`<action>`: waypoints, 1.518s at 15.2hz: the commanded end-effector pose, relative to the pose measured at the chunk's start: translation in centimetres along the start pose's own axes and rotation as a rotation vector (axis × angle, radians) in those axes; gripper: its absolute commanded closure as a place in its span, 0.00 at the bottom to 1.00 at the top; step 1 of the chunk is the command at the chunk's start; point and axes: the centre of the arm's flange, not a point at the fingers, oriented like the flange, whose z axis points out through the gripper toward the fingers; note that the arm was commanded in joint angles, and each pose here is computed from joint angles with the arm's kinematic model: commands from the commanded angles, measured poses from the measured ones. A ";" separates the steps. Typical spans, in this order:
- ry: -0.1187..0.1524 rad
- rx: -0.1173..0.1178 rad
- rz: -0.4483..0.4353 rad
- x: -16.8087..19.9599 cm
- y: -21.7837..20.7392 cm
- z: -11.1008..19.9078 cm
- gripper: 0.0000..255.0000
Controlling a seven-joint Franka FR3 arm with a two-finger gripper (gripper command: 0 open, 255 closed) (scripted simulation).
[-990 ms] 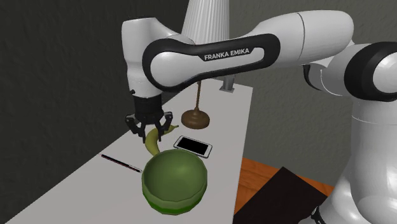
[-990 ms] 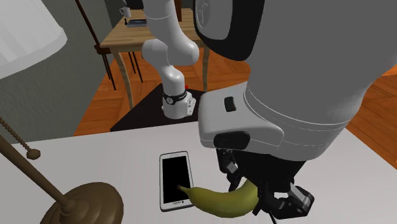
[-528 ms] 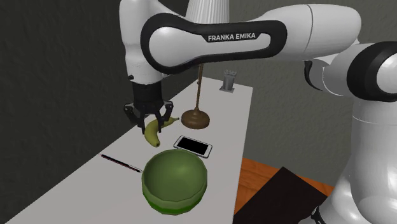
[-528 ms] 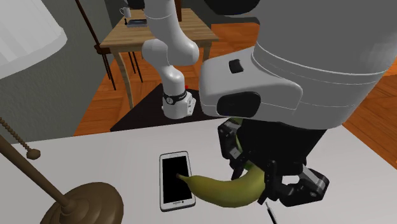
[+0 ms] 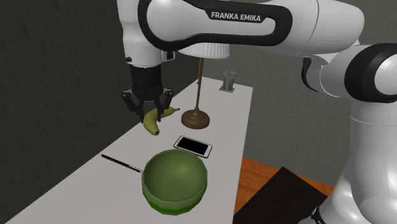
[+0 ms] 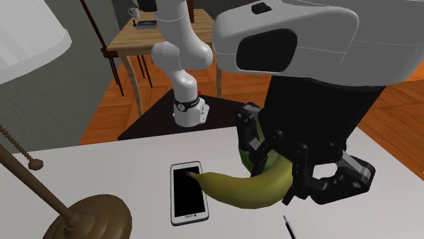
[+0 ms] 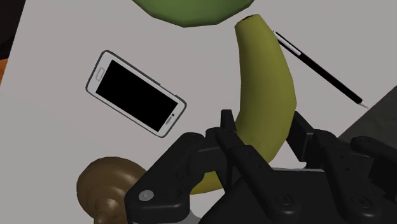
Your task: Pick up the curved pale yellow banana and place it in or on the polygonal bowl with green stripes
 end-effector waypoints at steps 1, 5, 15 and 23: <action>0.000 0.000 0.000 0.0 0.1 -1.2 1.00; 0.000 0.000 0.000 -1.3 0.4 -2.4 1.00; 0.000 0.000 0.000 -14.3 2.7 -2.9 1.00; 0.000 0.000 0.000 -16.7 3.0 0.2 1.00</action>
